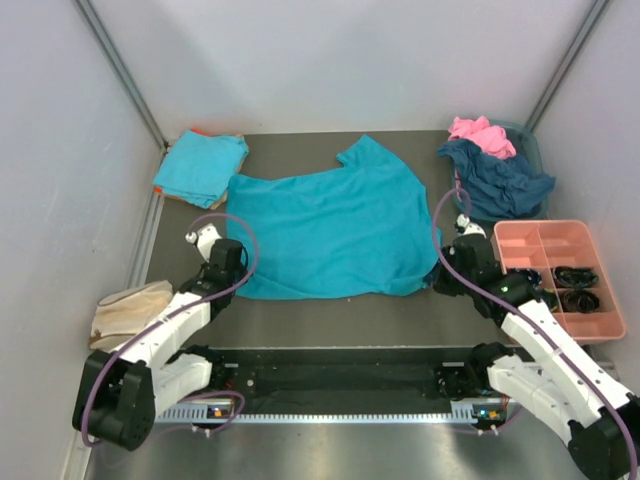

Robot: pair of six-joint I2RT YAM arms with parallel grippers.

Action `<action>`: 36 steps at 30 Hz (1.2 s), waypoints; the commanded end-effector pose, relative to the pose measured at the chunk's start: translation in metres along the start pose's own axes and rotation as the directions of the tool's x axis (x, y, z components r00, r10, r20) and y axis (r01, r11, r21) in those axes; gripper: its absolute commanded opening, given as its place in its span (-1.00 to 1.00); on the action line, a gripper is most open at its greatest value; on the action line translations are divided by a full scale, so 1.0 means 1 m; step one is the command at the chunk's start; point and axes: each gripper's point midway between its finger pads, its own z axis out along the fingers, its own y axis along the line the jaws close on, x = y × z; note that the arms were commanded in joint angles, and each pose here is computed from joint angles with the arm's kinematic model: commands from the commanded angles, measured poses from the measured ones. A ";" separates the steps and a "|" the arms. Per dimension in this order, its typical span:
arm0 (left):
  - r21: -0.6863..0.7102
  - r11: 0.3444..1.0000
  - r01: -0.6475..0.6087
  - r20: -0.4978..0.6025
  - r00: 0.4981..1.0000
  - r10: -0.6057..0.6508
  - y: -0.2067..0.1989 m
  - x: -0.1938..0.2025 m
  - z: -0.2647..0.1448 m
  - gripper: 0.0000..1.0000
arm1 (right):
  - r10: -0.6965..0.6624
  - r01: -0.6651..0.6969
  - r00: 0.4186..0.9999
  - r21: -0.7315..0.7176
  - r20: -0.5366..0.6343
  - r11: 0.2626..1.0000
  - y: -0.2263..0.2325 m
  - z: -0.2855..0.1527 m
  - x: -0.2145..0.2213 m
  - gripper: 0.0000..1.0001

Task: Fold and stack the t-shirts
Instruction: Flatten the tshirt out

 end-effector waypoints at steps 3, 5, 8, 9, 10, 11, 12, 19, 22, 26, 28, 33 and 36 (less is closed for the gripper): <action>-0.077 0.997 0.004 0.061 0.998 0.001 0.002 -0.026 -0.002 -1.00 | 0.040 -0.039 0.999 0.075 -0.015 0.996 -0.009 0.000 0.002 -1.00; -0.102 0.995 0.001 0.061 0.998 0.005 0.005 -0.027 -0.002 -1.00 | 0.053 -0.051 0.999 0.096 -0.013 0.994 -0.011 0.002 0.001 -1.00; -0.125 0.992 0.003 0.098 0.995 0.009 0.008 -0.038 -0.006 -1.00 | 0.058 -0.061 0.998 0.131 0.020 0.990 -0.015 -0.001 -0.008 -1.00; -0.135 0.991 0.001 0.103 0.995 0.013 0.010 -0.040 -0.007 -1.00 | 0.059 -0.061 0.998 0.157 0.017 0.986 -0.020 -0.002 -0.007 -1.00; -0.144 0.990 0.001 0.119 0.993 0.016 0.011 -0.045 -0.009 -1.00 | 0.057 -0.060 0.998 0.171 0.022 0.984 -0.021 -0.005 -0.009 -1.00; -0.151 0.988 -0.004 0.117 0.993 0.022 0.013 -0.044 -0.009 -1.00 | 0.056 -0.061 0.998 0.198 0.028 0.978 -0.026 -0.004 -0.011 -1.00; -0.157 0.988 -0.006 0.120 0.992 0.025 0.014 -0.045 -0.010 -1.00 | 0.055 -0.059 0.998 0.210 0.024 0.976 -0.028 -0.004 -0.009 -1.00; -0.180 0.984 -0.012 0.113 0.993 0.032 0.020 -0.044 -0.013 -1.00 | 0.071 -0.080 0.996 0.270 0.046 0.960 -0.036 -0.012 -0.015 -1.00; -0.171 0.985 -0.011 0.103 0.994 0.029 0.022 -0.039 -0.014 -1.00 | 0.061 -0.075 0.997 0.294 0.056 0.953 -0.040 -0.017 -0.019 -1.00; -0.155 0.988 -0.024 0.066 0.997 0.035 0.021 -0.030 -0.013 -1.00 | 0.053 -0.062 0.998 0.306 0.038 0.950 -0.041 -0.022 -0.017 -1.00; -0.140 0.990 -0.027 0.042 0.999 0.034 0.018 -0.026 -0.013 -1.00 | 0.057 -0.062 0.998 0.299 0.026 0.952 -0.040 -0.023 -0.014 -1.00; -0.079 0.997 -0.022 -0.051 0.999 0.018 0.010 -0.004 -0.014 -1.00 | 0.080 -0.064 0.995 0.258 -0.055 0.964 -0.035 -0.023 0.005 -1.00; -0.069 0.997 -0.022 -0.067 0.998 0.017 0.011 0.002 -0.016 -1.00 | 0.092 -0.070 0.993 0.267 -0.071 0.961 -0.037 -0.020 0.010 -1.00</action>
